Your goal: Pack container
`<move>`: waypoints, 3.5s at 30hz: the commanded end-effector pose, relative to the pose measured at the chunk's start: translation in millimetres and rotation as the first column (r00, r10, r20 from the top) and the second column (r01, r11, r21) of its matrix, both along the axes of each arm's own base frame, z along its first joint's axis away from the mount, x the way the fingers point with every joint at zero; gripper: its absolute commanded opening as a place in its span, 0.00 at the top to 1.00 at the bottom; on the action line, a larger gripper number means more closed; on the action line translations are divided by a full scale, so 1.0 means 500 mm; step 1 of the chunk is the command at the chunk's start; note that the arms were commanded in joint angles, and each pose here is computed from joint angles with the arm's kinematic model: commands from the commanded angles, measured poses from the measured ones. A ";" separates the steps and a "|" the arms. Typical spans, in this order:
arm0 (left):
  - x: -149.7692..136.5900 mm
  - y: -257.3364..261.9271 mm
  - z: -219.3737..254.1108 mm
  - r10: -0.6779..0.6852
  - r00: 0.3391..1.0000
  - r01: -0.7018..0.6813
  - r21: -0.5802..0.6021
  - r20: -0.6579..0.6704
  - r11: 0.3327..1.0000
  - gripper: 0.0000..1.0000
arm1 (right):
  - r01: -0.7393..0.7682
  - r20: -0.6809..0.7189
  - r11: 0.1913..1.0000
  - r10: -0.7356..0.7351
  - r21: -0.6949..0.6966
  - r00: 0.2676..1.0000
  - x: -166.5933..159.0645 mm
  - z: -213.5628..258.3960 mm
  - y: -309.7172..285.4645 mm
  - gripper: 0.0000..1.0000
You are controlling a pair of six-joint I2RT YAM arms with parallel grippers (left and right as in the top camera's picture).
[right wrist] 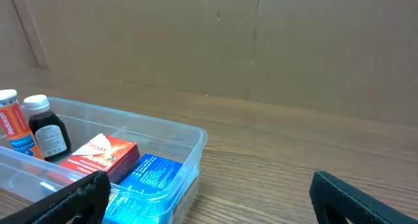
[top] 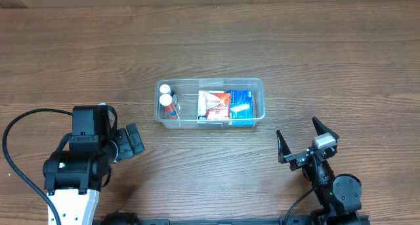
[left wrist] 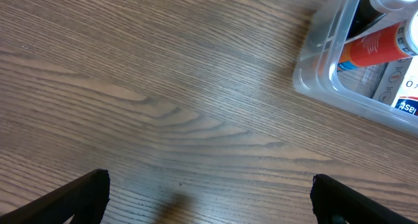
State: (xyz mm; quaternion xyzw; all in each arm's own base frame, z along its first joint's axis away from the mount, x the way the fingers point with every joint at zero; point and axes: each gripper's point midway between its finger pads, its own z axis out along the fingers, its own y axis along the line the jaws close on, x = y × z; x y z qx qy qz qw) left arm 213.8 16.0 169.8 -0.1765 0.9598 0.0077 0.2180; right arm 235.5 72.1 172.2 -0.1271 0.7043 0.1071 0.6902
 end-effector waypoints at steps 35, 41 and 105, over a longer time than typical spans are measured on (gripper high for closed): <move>0.078 -0.043 0.038 -0.378 0.361 0.104 0.366 0.853 0.925 0.00 | 0.005 0.010 1.000 -0.005 -0.002 1.000 0.001 -0.001 -0.003 0.00; 0.070 -0.051 -0.024 -0.405 0.453 0.169 0.369 0.795 0.914 0.00 | 0.005 0.010 1.000 -0.005 -0.002 1.000 0.001 -0.001 -0.003 0.00; 0.064 -0.048 -0.025 -0.400 0.455 0.163 0.367 0.796 0.916 0.00 | 0.005 0.010 1.000 -0.005 -0.002 1.000 0.001 -0.001 -0.003 0.00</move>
